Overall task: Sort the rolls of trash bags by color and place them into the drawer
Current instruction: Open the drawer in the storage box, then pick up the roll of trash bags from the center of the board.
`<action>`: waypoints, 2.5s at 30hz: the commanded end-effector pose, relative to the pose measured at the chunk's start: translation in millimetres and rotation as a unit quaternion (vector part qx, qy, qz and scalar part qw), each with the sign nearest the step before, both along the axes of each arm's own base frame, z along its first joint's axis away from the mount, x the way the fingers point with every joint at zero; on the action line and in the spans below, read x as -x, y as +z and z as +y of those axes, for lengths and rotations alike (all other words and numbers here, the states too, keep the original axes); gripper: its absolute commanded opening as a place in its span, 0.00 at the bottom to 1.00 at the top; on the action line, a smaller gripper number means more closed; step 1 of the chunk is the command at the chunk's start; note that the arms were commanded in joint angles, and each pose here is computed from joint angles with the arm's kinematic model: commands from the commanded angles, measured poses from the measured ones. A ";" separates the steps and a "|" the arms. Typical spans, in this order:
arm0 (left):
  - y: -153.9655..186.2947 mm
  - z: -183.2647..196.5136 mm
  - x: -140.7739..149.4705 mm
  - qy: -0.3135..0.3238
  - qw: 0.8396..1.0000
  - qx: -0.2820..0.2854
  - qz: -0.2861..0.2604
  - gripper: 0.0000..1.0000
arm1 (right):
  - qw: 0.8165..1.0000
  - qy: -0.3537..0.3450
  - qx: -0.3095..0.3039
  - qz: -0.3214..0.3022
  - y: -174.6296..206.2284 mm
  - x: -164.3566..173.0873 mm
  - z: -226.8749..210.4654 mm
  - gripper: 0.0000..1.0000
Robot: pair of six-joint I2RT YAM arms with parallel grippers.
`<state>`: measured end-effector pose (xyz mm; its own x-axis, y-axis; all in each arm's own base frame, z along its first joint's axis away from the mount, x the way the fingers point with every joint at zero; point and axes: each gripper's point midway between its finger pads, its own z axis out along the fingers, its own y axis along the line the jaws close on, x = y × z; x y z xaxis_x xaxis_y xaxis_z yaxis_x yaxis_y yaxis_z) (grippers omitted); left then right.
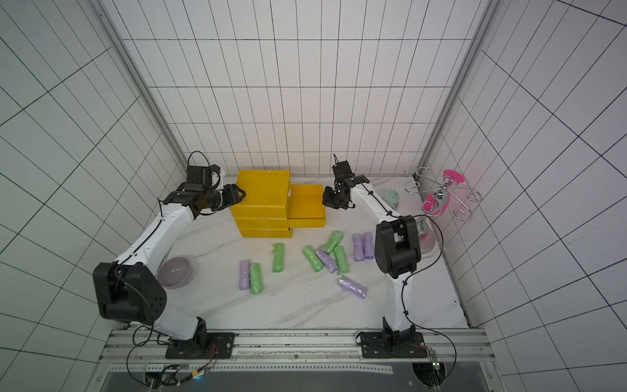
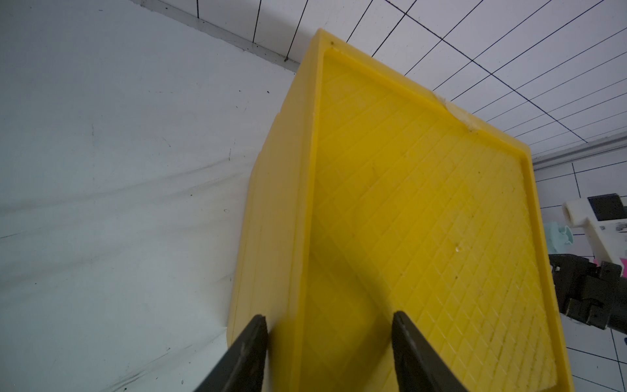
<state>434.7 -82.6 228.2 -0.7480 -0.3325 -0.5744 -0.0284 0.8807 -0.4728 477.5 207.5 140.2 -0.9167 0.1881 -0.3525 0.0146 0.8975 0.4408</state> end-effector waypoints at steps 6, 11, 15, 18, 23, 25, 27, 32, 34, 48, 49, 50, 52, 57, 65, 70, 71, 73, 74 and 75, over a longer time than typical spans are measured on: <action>-10.2 -0.6 3.4 -0.008 1.000 -0.006 0.020 0.57 | 0.999 0.000 -0.015 -0.037 36.0 6.5 -0.9 0.37; -8.9 -1.1 2.7 -0.008 1.000 -0.004 0.020 0.58 | 0.998 -0.011 -0.009 -0.053 51.0 8.2 -7.0 0.41; -6.5 -1.5 2.4 -0.009 1.000 -0.003 0.017 0.58 | 0.998 -0.006 -0.010 -0.063 60.0 12.2 -5.6 0.41; -0.3 -0.7 2.0 -0.007 1.000 -0.004 0.010 0.57 | 0.997 0.005 0.000 -0.075 68.2 19.7 -2.9 0.41; 23.1 4.5 2.2 0.008 1.000 -0.008 -0.019 0.65 | 0.995 0.035 0.023 -0.094 79.9 46.8 5.0 0.42; 34.7 6.5 2.8 0.015 0.999 -0.009 -0.038 0.67 | 0.993 0.051 0.035 -0.100 80.3 62.2 6.3 0.43; 46.0 9.6 4.9 0.022 0.998 -0.011 -0.053 0.68 | 0.991 0.064 0.049 -0.103 77.9 77.5 6.0 0.44; 68.3 12.8 16.4 0.033 0.997 -0.002 -0.075 0.69 | 0.989 0.093 0.071 -0.085 54.3 118.8 1.4 0.47; 71.9 12.6 25.2 0.033 0.996 0.003 -0.078 0.69 | 0.990 0.100 0.080 -0.066 37.4 135.6 -5.3 0.49; 17.3 -39.0 126.0 -0.019 0.999 0.042 -0.027 0.69 | 0.981 0.115 0.124 0.096 -54.1 265.1 -59.7 0.62; 12.7 -46.0 131.4 -0.027 0.999 0.042 -0.022 0.68 | 0.980 0.113 0.127 0.103 -57.3 270.7 -62.4 0.63; 9.5 -50.7 135.6 -0.032 0.998 0.044 -0.017 0.68 | 0.980 0.112 0.129 0.104 -59.3 273.1 -62.1 0.65; 2.4 -60.7 143.6 -0.042 0.998 0.055 -0.006 0.68 | 0.978 0.109 0.135 0.116 -60.8 277.9 -59.9 0.66; -2.4 -76.5 153.9 -0.059 0.995 0.077 0.008 0.68 | 0.968 0.096 0.190 0.133 -74.0 285.0 -71.9 0.66; -7.0 -84.4 158.9 -0.080 0.993 0.083 0.015 0.68 | 0.955 0.075 0.237 0.159 -104.6 290.2 -84.2 0.67; -8.4 -86.9 158.0 -0.087 0.992 0.086 0.015 0.68 | 0.951 0.080 0.242 0.174 -114.4 296.7 -81.6 0.69; -8.9 -87.5 157.8 -0.088 0.992 0.087 0.015 0.68 | 0.950 0.082 0.242 0.177 -116.0 298.4 -80.7 0.69; -9.9 -88.1 157.2 -0.089 0.992 0.088 0.015 0.68 | 0.950 0.087 0.239 0.184 -119.5 302.7 -78.2 0.65; -10.2 -88.7 157.3 -0.090 0.992 0.089 0.015 0.68 | 0.949 0.088 0.238 0.186 -120.8 304.9 -77.3 0.63; -9.9 -89.1 157.3 -0.090 0.992 0.091 0.015 0.68 | 0.949 0.090 0.236 0.190 -122.4 307.6 -76.4 0.59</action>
